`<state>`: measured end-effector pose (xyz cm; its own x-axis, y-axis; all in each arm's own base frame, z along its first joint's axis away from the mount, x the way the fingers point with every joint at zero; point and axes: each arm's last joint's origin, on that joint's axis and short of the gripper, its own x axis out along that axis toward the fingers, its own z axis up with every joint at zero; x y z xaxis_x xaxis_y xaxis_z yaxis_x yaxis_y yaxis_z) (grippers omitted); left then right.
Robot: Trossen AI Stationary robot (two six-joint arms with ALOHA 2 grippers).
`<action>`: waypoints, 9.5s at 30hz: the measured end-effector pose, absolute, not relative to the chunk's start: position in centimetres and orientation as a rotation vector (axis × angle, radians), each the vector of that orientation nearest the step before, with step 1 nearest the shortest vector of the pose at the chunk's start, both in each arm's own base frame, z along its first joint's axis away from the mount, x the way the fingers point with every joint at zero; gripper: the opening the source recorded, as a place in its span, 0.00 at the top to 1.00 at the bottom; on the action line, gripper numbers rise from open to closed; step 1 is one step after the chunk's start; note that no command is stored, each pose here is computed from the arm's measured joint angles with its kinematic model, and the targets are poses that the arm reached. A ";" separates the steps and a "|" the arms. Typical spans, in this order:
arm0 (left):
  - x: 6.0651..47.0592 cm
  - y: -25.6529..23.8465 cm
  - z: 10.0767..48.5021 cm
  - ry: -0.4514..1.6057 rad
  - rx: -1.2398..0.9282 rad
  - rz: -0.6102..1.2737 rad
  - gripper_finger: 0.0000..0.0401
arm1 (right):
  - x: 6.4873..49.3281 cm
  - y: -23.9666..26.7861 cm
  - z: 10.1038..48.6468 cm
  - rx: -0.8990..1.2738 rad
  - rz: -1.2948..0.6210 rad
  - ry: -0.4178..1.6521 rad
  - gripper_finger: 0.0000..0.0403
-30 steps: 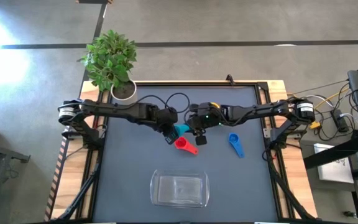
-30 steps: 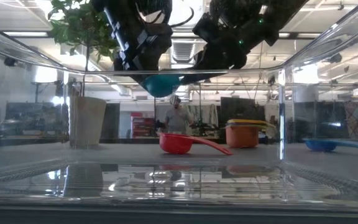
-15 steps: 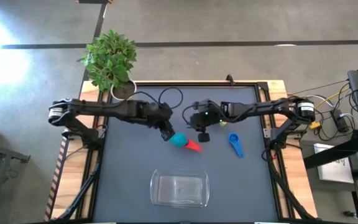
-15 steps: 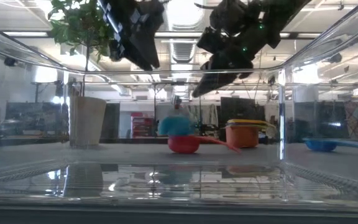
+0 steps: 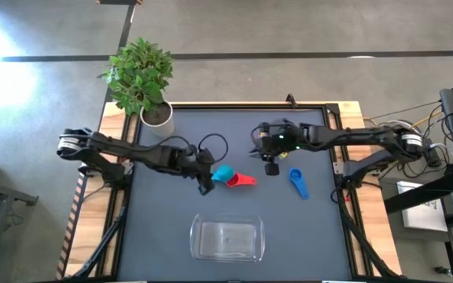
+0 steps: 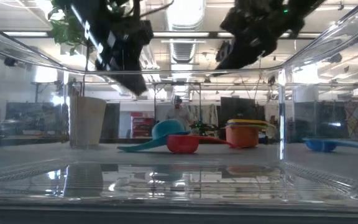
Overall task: Nest measuring cups in basket
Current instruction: Stack the light blue measuring cup on top of the yellow measuring cup, then stack the red measuring cup on top of the light blue measuring cup
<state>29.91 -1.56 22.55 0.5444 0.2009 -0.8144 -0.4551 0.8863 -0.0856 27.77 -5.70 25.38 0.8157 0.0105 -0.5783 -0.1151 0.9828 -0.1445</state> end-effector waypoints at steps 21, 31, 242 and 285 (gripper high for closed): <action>32.6 -0.9 16.1 1.033 -0.042 0.364 0.37 | 23.7 -4.8 23.1 -0.121 0.043 0.487 0.66; 33.5 -0.5 13.6 1.150 -0.005 0.353 0.37 | 23.8 -4.8 23.0 -0.124 0.045 0.494 0.62; 31.2 -0.1 24.0 0.540 -0.261 0.244 0.14 | 16.7 -5.5 23.6 0.489 -0.418 1.115 0.35; 44.3 -0.4 15.0 1.123 -0.272 0.218 0.75 | 16.3 -3.4 26.8 0.310 -0.328 0.845 0.40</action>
<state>44.27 -0.39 14.98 0.4179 0.0349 -0.9078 -0.3071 0.9459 -0.1050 16.33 -3.36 26.79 0.6197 -0.1589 -0.7686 0.4014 0.9057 0.1364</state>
